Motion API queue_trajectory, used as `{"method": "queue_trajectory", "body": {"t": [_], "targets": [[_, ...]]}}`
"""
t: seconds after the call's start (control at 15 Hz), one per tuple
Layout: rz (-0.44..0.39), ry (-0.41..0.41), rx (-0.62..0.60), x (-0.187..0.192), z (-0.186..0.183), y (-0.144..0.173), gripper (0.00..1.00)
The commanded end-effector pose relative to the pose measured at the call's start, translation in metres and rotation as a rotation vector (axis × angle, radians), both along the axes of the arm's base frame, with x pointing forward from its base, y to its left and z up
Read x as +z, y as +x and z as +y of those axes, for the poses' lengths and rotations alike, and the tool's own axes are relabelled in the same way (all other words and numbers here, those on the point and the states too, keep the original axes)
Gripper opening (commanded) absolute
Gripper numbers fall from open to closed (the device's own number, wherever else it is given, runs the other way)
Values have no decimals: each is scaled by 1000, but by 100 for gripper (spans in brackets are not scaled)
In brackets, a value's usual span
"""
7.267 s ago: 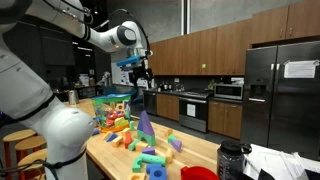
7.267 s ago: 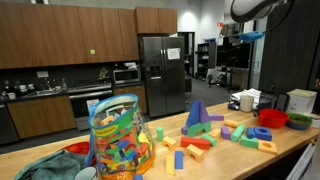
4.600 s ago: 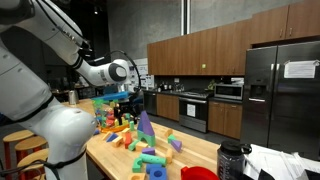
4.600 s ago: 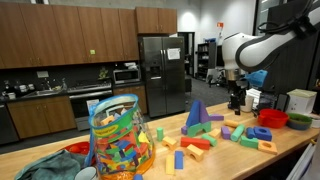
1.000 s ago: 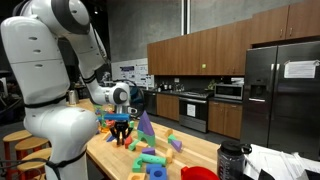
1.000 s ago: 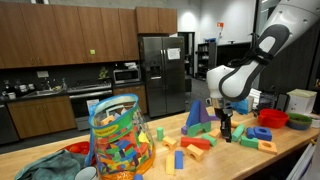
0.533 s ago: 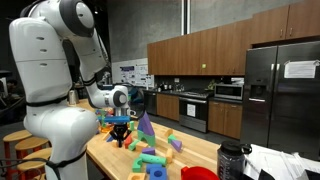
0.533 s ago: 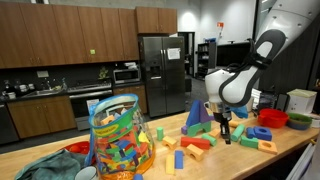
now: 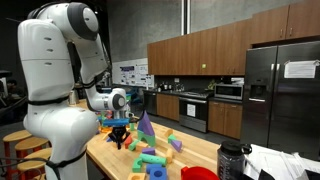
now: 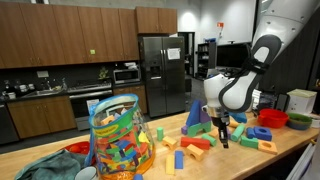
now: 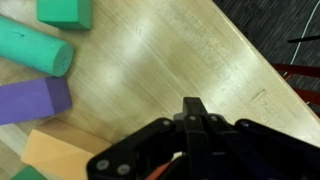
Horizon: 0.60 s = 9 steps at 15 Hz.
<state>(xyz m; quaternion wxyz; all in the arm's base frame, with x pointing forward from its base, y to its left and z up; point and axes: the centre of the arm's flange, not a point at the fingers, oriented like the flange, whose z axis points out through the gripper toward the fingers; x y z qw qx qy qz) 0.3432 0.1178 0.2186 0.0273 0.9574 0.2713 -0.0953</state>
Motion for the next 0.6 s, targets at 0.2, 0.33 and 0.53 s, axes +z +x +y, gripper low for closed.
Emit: {"method": "queue_trajectory", "body": {"t": [0.2,0.33,0.53], "targets": [[-24,37,-2,-4,-19,-25,0],[-51,73,-28,-1,-28,-24,0],[-91,120,-66,1,-39,-20,0]]}}
